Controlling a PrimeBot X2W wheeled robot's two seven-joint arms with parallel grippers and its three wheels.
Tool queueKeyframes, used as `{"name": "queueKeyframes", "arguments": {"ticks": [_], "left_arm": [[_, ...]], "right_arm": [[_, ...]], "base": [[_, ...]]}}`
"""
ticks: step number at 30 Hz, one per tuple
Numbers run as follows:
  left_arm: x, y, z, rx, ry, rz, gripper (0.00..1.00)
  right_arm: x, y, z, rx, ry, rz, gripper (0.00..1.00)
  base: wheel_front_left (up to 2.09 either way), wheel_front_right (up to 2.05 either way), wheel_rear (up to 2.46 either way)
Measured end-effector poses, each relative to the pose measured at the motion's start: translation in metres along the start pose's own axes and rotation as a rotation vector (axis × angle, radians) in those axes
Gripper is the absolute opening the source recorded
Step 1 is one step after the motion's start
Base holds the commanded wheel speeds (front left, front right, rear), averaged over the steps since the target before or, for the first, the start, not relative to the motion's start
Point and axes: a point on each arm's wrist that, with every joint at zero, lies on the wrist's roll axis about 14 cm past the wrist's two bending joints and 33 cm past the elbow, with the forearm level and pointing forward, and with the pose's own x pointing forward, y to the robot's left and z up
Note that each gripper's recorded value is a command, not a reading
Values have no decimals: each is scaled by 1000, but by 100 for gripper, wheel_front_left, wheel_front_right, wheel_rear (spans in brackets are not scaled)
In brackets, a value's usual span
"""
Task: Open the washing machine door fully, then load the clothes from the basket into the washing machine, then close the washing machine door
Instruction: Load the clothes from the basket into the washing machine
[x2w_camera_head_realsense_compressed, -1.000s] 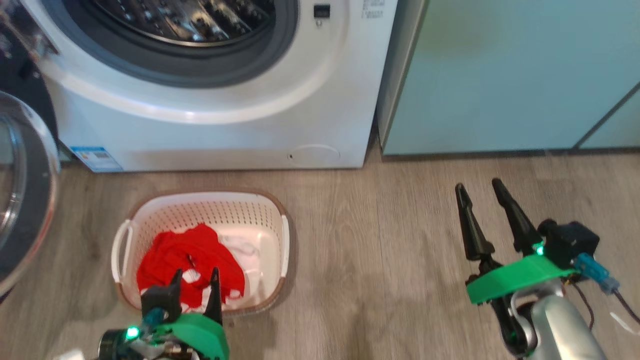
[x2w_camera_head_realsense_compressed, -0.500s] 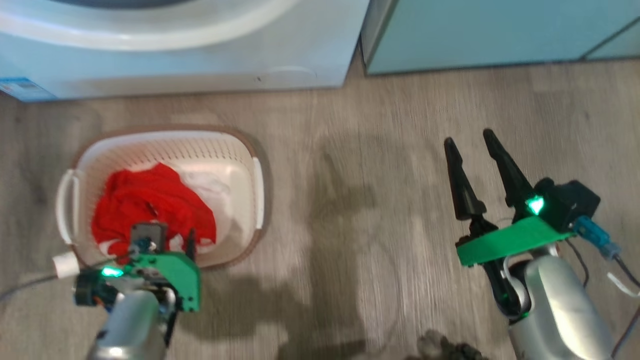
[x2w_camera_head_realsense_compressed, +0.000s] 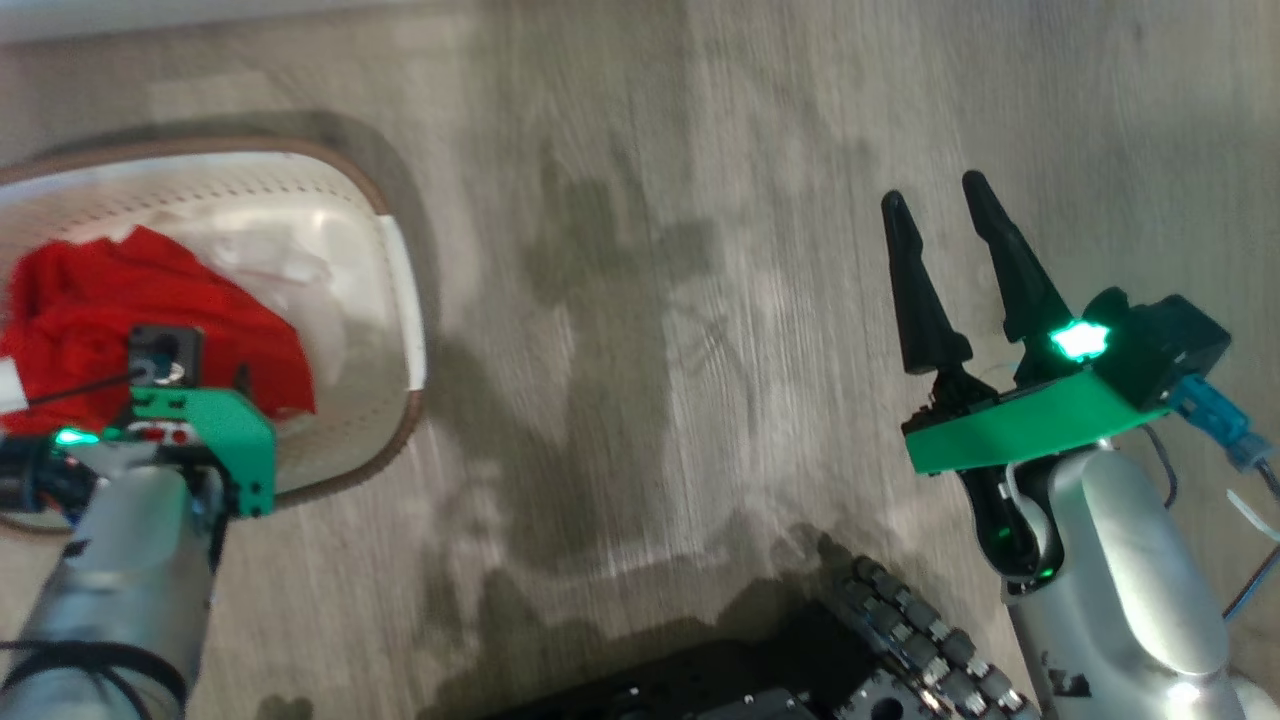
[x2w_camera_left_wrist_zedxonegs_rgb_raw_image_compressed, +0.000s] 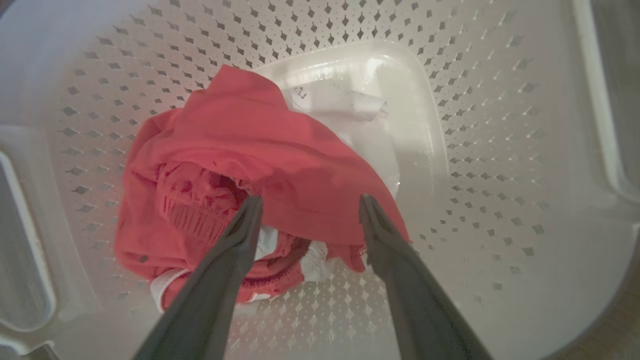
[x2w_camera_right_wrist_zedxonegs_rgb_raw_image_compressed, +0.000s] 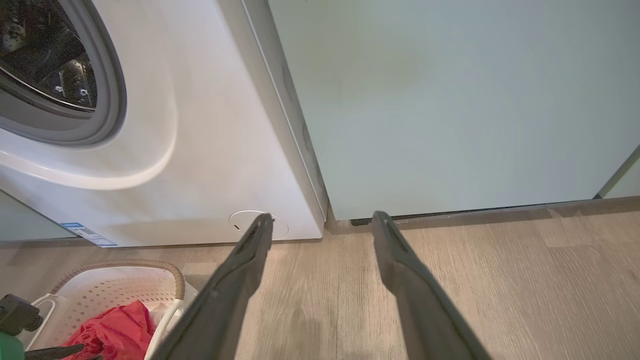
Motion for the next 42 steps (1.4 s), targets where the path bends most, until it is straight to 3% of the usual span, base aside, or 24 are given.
{"name": "queueKeyframes", "arguments": {"ticks": [15, 28, 29, 31, 42], "left_arm": [[69, 23, -32, 35, 215, 76, 100], [84, 29, -58, 21, 356, 119, 100], [84, 29, -58, 20, 356, 120, 80], [83, 29, -59, 14, 365, 112, 0], [69, 21, -38, 15, 306, 90, 0]], "right_arm": [[8, -20, -39, -2, 97, -46, 100], [12, -21, -59, 6, 140, -43, 100], [12, -20, -59, 7, 141, -42, 100], [13, -20, -60, 9, 141, -40, 100], [13, -14, -43, 6, 101, -25, 100]], "base": [[0, 0, 0], [0, 0, 0], [0, 0, 0], [0, 0, 0], [0, 0, 0]]}}
